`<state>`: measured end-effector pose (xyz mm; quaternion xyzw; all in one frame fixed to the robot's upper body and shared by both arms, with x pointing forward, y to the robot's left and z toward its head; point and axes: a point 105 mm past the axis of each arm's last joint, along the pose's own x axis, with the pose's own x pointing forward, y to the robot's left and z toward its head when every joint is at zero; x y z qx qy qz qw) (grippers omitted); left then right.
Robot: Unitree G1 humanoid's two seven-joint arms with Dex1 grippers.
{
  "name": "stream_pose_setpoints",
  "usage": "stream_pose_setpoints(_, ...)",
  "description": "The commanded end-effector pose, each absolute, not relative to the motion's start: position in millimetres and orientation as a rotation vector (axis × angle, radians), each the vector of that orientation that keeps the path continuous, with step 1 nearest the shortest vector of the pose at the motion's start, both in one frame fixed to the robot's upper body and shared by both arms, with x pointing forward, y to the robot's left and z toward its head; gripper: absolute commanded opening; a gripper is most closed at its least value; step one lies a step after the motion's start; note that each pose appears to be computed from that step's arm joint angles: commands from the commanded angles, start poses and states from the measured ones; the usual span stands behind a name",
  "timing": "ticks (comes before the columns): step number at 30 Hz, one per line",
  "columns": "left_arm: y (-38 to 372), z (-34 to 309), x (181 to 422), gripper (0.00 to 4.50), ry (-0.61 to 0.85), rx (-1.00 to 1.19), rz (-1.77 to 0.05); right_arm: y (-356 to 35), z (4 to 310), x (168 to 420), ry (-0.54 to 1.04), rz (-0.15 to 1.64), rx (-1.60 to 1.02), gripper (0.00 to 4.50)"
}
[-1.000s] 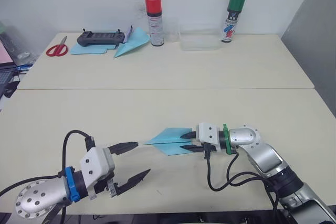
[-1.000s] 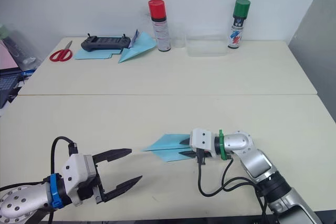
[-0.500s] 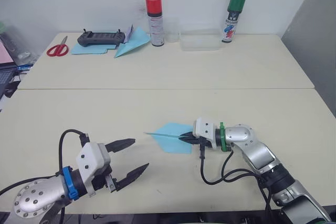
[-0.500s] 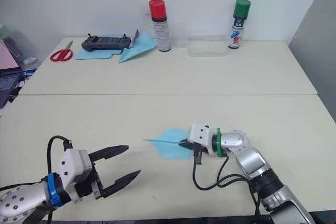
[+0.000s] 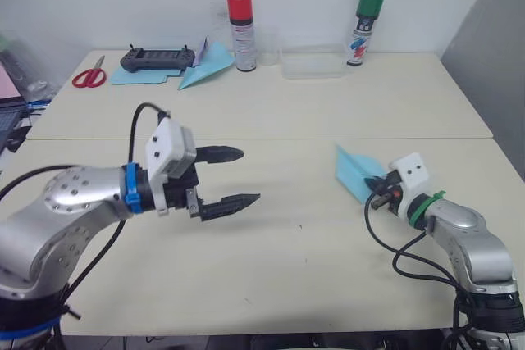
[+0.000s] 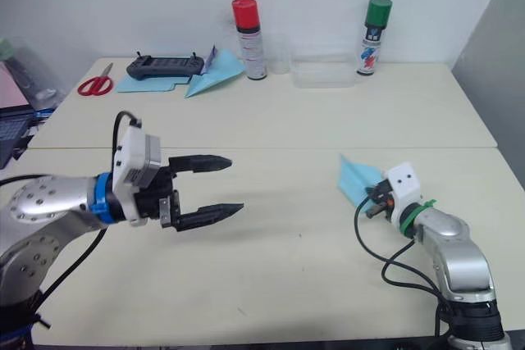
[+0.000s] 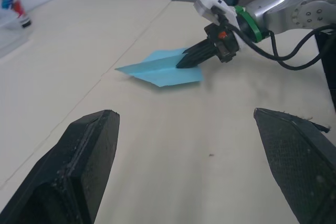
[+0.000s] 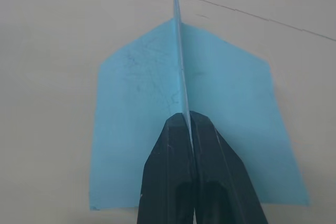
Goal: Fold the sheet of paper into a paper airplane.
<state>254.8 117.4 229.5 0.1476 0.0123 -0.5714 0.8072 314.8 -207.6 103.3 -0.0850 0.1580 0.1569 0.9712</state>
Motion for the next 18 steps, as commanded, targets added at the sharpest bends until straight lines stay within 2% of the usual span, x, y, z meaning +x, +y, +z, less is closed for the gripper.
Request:
stream_pose_setpoints(1,106.3,235.3,258.7,4.49,0.004,0.331,-1.278,-211.5,104.1,307.2,0.323,0.231,-0.133,0.00)
stream_pose_setpoints(7,95.2,234.8,261.4,4.49,-0.003,0.339,-1.349,-211.6,95.2,305.4,0.326,0.134,-0.056,0.00)
stream_pose_setpoints(10,95.1,234.9,262.1,4.49,0.001,0.335,-1.356,-210.1,93.2,304.7,0.331,0.150,-0.042,0.00)
stream_pose_setpoints(13,96.6,233.3,266.9,4.50,-0.006,0.328,-1.339,-201.8,102.3,304.9,0.296,0.211,-0.033,0.67)
stream_pose_setpoints(18,100.3,226.9,269.9,4.50,0.018,0.298,-1.328,-195.2,120.2,302.7,0.243,0.300,-0.081,2.41)
